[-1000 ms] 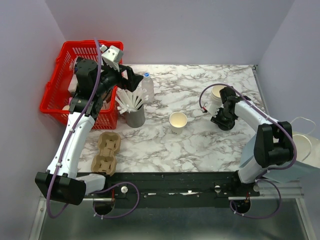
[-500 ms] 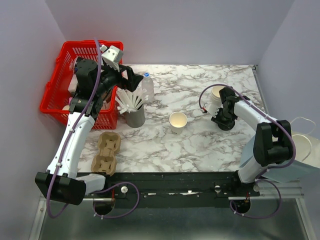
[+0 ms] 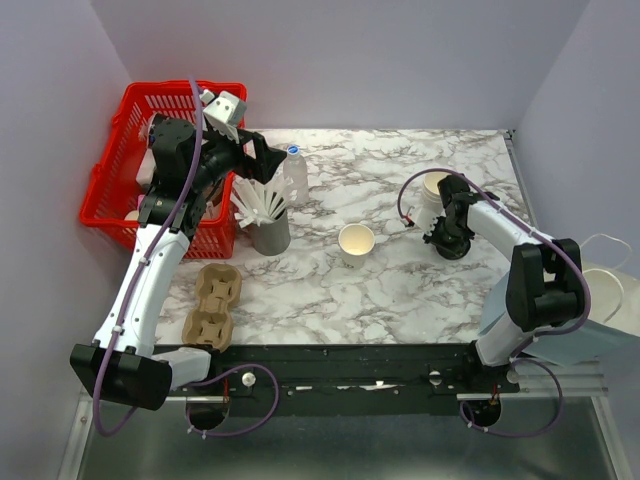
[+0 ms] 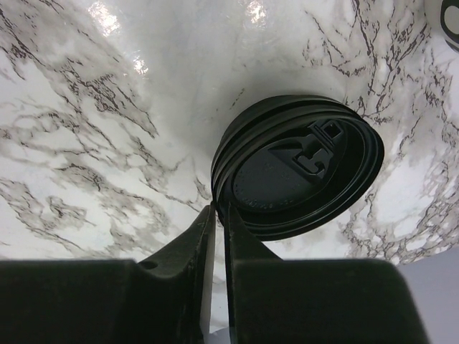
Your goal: Pack the takeout coffee
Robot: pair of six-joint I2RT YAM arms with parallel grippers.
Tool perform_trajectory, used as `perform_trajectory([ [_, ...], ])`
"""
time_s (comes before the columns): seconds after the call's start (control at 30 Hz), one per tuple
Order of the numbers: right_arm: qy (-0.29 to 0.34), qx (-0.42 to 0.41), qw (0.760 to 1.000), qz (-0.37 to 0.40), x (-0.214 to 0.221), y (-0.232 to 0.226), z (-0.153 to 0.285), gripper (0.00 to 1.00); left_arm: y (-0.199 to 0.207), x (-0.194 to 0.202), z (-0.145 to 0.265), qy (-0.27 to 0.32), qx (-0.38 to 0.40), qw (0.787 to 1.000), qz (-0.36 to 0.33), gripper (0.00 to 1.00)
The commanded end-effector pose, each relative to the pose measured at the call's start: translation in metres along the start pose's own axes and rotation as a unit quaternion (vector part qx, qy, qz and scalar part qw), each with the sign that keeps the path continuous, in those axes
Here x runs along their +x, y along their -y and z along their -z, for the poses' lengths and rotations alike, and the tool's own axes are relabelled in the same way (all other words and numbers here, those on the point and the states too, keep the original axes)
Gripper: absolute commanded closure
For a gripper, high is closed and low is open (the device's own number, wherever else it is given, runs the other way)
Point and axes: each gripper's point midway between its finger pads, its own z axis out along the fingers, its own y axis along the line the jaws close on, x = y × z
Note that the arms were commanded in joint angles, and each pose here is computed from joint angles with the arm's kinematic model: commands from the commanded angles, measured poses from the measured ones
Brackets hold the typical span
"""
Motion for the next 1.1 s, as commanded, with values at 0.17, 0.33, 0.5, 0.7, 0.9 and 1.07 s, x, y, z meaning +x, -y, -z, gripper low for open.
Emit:
perform_trajectory([
  [0.17,0.027,0.005,1.000,-0.006,-0.009,0.004,0.013,0.99,0.006,-0.001,0.002,0.006,0.010,1.000,-0.005,0.01],
  [0.33,0.068,0.029,0.997,-0.031,-0.023,0.010,0.056,0.99,0.006,0.003,0.003,0.001,0.011,1.000,-0.008,0.01],
  [0.5,0.136,0.015,0.989,-0.054,-0.050,0.008,0.107,0.99,0.011,0.010,0.003,-0.006,0.026,1.000,-0.011,0.01],
  [0.7,0.285,-0.076,0.952,-0.078,-0.110,-0.014,0.190,0.99,0.020,0.019,0.004,-0.018,0.054,0.998,-0.026,0.01],
  [0.9,0.468,-0.266,0.838,-0.086,-0.181,-0.058,0.274,1.00,0.026,0.027,0.006,-0.031,0.064,0.997,-0.036,0.01],
  [1.07,0.510,-0.383,0.763,-0.106,-0.226,-0.067,0.284,1.00,0.031,0.033,0.010,-0.042,0.067,0.996,-0.046,0.01],
])
